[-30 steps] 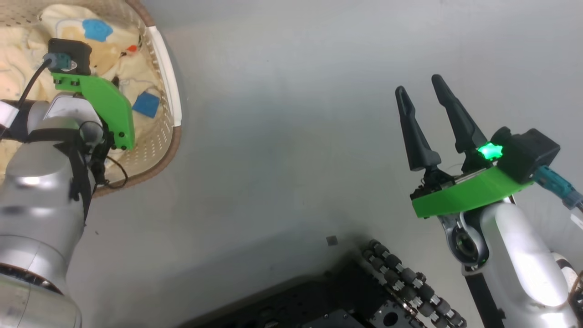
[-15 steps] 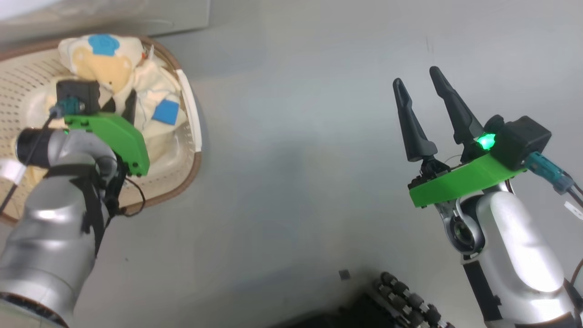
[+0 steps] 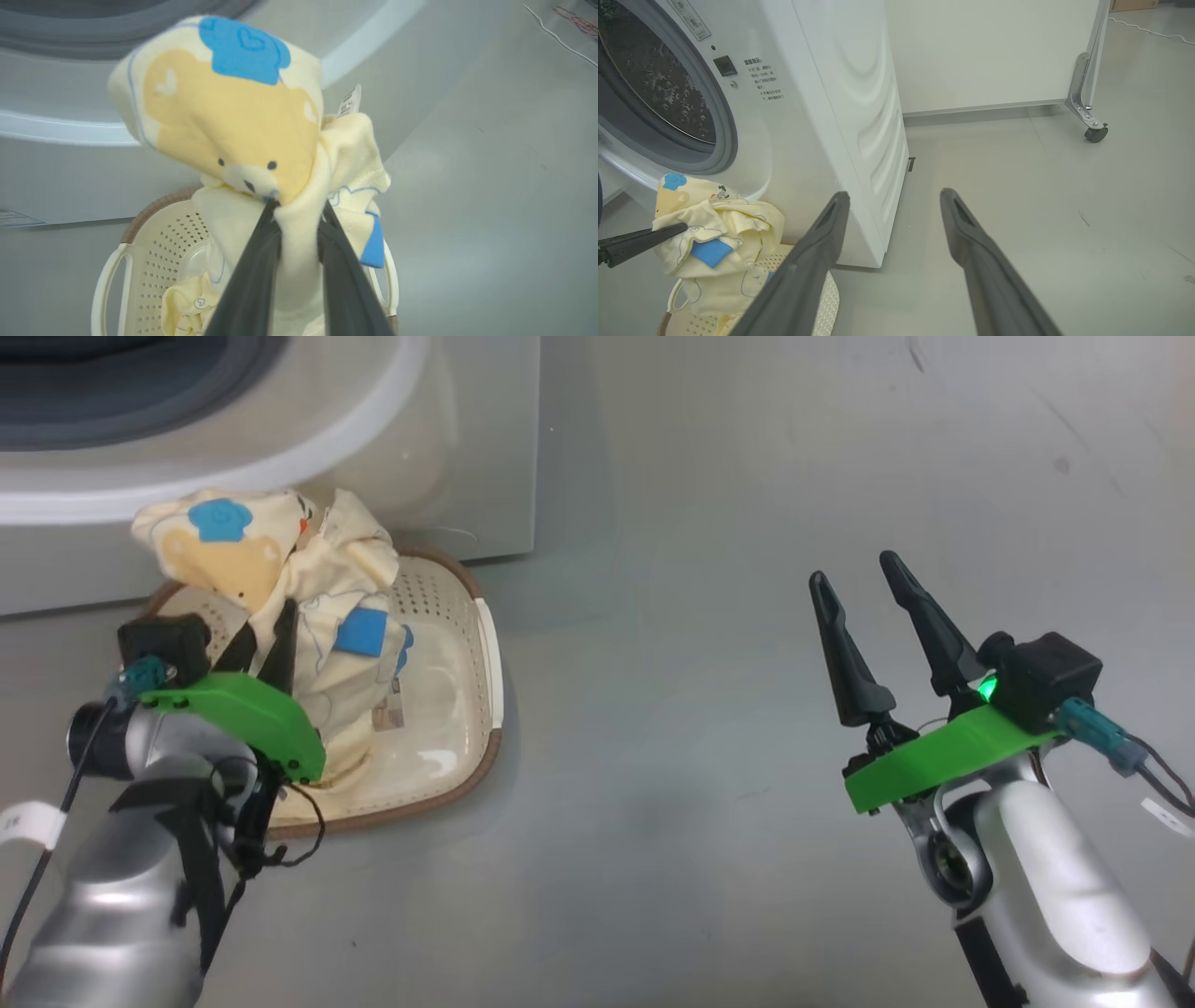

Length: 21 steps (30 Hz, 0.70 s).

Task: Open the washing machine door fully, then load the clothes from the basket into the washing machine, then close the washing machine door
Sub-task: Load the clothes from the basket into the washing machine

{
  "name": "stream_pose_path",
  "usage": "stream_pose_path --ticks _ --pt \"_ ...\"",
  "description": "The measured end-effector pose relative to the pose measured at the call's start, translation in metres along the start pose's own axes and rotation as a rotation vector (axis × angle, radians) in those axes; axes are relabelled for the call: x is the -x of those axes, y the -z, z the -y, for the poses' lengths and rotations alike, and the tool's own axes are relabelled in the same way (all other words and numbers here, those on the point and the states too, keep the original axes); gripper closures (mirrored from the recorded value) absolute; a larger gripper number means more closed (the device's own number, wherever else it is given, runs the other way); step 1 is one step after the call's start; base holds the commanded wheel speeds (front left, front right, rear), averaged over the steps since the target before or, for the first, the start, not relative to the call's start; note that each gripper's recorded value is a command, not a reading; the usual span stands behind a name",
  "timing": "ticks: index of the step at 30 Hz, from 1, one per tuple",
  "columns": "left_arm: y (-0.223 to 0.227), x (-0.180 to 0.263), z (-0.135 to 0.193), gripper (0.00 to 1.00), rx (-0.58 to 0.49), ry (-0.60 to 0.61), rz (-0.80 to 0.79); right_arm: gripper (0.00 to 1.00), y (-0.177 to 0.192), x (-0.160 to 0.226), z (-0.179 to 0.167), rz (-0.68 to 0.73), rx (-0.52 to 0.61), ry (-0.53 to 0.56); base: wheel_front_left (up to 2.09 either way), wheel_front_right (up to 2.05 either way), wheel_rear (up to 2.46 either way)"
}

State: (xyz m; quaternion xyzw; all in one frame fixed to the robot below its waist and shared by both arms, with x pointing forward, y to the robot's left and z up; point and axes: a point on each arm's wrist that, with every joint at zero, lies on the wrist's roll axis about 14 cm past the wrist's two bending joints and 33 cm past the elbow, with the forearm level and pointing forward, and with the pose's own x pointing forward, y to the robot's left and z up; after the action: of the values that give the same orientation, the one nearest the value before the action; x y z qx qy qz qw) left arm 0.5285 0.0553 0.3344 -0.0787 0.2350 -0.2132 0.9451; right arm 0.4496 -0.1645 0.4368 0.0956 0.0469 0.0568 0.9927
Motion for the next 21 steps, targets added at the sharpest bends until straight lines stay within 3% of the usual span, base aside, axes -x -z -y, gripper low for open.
stream_pose_path --ticks 21 --pt "-0.046 0.160 -0.015 1.00 0.009 -0.197 0.310 0.00 -0.043 0.050 -0.045 0.095 -0.007 -0.107 0.00 0.00 0.00"
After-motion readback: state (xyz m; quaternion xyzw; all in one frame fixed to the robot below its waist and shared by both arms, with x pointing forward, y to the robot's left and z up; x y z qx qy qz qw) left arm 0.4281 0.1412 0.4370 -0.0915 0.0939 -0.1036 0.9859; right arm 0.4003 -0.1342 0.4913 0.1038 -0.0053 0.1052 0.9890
